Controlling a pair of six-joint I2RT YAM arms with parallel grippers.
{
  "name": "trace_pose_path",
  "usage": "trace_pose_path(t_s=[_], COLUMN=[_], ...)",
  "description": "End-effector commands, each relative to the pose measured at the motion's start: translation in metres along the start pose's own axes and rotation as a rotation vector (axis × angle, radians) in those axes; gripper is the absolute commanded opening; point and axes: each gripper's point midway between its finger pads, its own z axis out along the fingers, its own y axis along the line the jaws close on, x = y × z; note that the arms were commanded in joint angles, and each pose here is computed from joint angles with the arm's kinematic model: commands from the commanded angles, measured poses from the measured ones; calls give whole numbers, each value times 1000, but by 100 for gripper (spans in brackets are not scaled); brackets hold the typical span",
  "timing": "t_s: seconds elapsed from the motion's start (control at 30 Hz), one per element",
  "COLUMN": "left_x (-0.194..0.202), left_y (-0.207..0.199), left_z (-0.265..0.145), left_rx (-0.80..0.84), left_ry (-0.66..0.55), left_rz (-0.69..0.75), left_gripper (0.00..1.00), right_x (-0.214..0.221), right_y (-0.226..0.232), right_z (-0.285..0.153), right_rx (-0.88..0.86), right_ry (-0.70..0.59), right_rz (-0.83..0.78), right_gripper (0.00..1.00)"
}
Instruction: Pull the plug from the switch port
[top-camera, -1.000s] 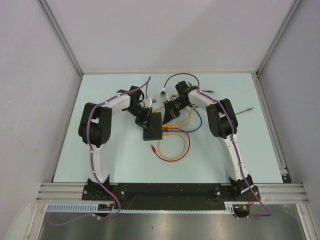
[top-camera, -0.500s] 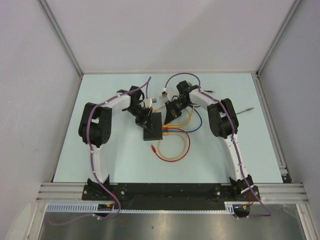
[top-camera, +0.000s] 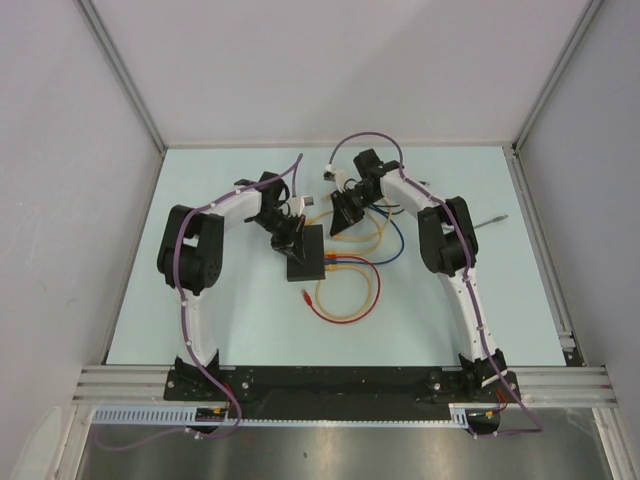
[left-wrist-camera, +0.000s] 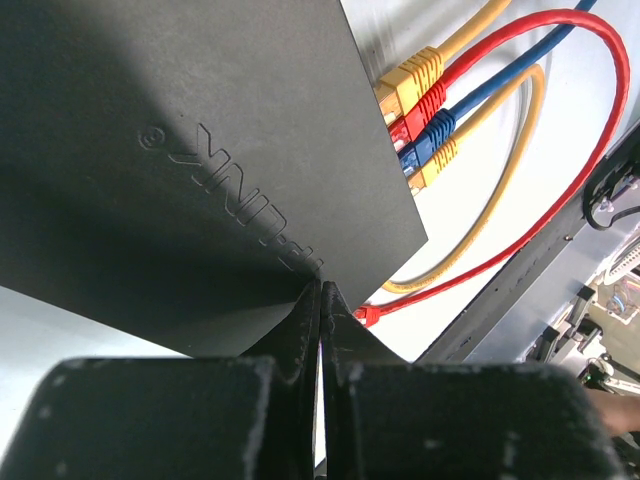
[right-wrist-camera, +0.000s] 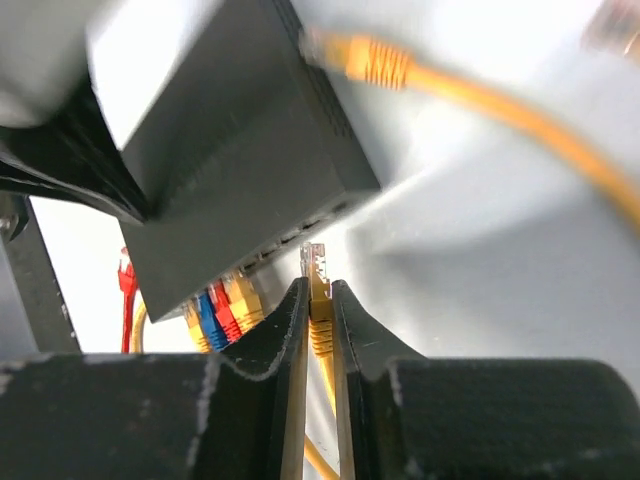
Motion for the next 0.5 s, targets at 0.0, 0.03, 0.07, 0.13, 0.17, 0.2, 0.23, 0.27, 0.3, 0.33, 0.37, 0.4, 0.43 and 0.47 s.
trace_pose_path(t_s=[0.0, 0.03, 0.07, 0.13, 0.17, 0.2, 0.23, 0.27, 0.3, 0.33, 0.37, 0.4, 0.43, 0.47], left_x=[7, 6, 6, 4, 4, 4, 4, 4, 4, 3, 4, 4, 3, 3], left_y=[27, 26, 25, 24, 24, 24, 23, 23, 23, 22, 22, 20, 18, 17], left_z=[18, 19, 19, 19, 19, 20, 20, 21, 21, 21, 22, 22, 21, 21], left_rx=[-111, -107, -103, -98, -98, -96, -93, -93, -90, -89, -87, -79, -73, -69], left_ry=[41, 41, 42, 40, 40, 42, 42, 44, 44, 41, 46, 45, 43, 42], left_rz=[50, 51, 47, 49, 49, 47, 46, 46, 45, 46, 43, 37, 35, 34], left_gripper=[0, 0, 0, 0, 0, 0, 0, 0, 0, 0, 0, 0, 0, 0], right_x=[-63, -69, -72, -74, -75, -73, -72, -72, -69, -68, -67, -66, -63, -60], right_y=[28, 35, 37, 40, 39, 38, 32, 29, 23, 13, 8, 4, -8, -16], right_z=[-50, -60, -64, -74, -82, -86, -93, -102, -108, -119, -127, -134, -146, -152], right_rx=[53, 60, 67, 87, 117, 140, 169, 207, 224, 249, 266, 277, 301, 329], right_ry=[-134, -151, -156, -162, -161, -151, -147, -145, -140, -147, -155, -157, -164, -158], right_rz=[-181, -200, -211, -238, -255, -266, -291, -308, -306, -299, -290, -280, -271, -267], right_gripper=[0, 0, 0, 0, 0, 0, 0, 0, 0, 0, 0, 0, 0, 0])
